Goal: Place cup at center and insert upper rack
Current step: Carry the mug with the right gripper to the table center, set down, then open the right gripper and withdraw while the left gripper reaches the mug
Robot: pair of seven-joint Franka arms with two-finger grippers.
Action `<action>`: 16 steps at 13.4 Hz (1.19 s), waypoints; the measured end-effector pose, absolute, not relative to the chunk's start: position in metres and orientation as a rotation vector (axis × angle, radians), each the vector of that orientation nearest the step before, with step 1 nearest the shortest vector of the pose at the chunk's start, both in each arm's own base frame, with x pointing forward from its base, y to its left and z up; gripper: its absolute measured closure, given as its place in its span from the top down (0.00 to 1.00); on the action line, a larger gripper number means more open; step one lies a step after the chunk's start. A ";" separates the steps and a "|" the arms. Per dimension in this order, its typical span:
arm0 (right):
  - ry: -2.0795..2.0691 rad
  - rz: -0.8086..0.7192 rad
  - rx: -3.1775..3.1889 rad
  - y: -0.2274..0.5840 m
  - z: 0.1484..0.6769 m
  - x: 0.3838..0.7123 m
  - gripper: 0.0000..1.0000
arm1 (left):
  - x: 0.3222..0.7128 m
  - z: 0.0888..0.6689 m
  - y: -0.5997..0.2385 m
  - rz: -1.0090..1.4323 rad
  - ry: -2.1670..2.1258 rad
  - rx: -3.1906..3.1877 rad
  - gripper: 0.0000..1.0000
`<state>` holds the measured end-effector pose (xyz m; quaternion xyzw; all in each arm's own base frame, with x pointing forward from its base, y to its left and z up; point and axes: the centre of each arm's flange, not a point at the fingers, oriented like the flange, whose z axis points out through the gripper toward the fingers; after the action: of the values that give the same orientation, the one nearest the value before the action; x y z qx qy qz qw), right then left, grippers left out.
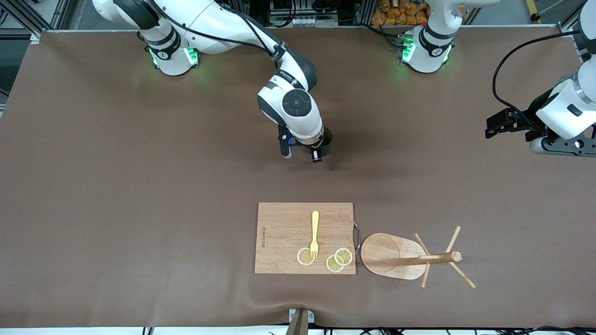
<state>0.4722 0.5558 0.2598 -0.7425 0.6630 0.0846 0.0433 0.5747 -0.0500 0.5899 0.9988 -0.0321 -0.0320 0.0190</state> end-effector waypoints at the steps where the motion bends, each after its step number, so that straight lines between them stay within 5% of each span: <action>1: 2.036 0.260 -2.273 0.555 0.264 0.475 0.84 | 0.574 0.589 -0.051 -0.103 -0.089 3.101 1.00; 3: 2.053 0.263 -2.290 0.554 0.275 0.479 0.98 | 0.574 0.586 -0.055 -0.115 -0.094 3.101 1.00; 9: 2.096 0.301 -2.286 0.540 0.342 0.504 1.00 | 0.568 0.572 -0.078 -0.147 -0.065 3.103 1.00; 16: 1.944 0.394 -2.460 0.434 0.452 0.547 1.00 | 0.552 0.546 -0.142 -0.043 0.006 3.099 1.00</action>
<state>0.5470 0.4335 0.4519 -0.7784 0.6152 0.1248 -0.0090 0.5525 -0.1425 0.5456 0.9997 0.0021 -0.0137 0.0210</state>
